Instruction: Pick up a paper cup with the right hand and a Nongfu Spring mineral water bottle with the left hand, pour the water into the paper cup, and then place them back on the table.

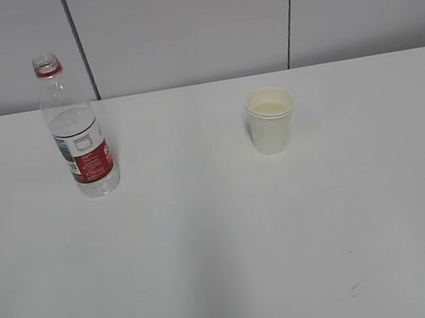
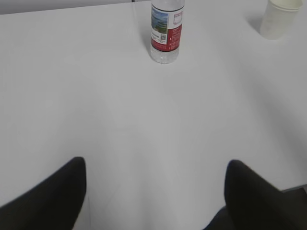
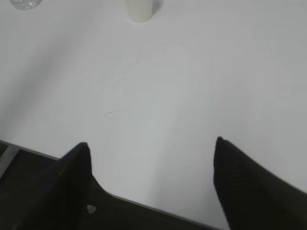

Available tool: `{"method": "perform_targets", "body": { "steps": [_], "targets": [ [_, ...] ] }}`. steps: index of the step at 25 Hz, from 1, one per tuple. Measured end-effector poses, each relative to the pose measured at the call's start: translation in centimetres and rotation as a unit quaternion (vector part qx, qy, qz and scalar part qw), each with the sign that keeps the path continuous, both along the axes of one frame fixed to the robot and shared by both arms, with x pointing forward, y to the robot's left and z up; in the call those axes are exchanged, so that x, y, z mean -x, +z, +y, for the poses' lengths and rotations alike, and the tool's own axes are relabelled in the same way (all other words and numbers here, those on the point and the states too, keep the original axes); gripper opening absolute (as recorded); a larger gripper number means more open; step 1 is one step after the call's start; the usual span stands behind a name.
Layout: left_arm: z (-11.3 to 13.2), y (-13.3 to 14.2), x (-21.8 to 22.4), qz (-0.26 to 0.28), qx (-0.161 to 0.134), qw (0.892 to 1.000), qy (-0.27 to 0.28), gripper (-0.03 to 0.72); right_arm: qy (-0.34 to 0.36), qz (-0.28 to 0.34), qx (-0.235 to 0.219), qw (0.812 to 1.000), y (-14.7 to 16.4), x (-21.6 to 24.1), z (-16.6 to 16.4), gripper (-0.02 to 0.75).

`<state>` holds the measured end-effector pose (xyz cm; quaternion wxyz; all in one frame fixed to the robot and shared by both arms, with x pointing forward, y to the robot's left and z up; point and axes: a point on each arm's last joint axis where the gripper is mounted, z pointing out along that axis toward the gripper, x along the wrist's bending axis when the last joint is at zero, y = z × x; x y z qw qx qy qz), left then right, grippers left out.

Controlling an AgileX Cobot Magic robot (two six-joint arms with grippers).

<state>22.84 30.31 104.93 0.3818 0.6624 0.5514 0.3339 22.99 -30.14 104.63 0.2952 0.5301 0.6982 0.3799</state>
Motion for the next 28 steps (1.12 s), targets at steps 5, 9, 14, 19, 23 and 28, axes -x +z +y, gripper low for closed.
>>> {"method": "perform_targets", "body": {
  "steps": [5,9,14,19,23,28],
  "targets": [
    [0.0,0.0,0.0,0.0,0.0,1.0,0.0,0.544,0.0,-0.001,0.003,1.0,0.0,-0.01,-0.03,0.591],
    [0.0,0.01,0.0,-0.001,0.0,1.0,0.0,0.544,0.0,-0.001,0.003,1.0,0.0,-0.01,-0.04,0.591],
    [-0.05,0.02,0.0,-0.001,0.003,1.0,-0.002,0.544,-0.009,-0.001,0.004,1.0,0.0,-0.01,-0.02,0.591],
    [-0.08,0.02,0.01,-0.001,0.003,1.0,0.011,0.544,-0.076,-0.001,0.004,0.997,0.0,0.01,0.1,0.591],
    [-0.11,0.02,0.01,-0.001,0.003,1.0,0.027,0.544,-0.107,-0.001,0.004,0.994,0.0,0.01,0.16,0.591],
    [-0.12,0.02,0.02,-0.001,0.003,1.0,0.031,0.544,-0.107,-0.001,0.005,0.994,0.0,0.01,0.16,0.591]
  ]
}}
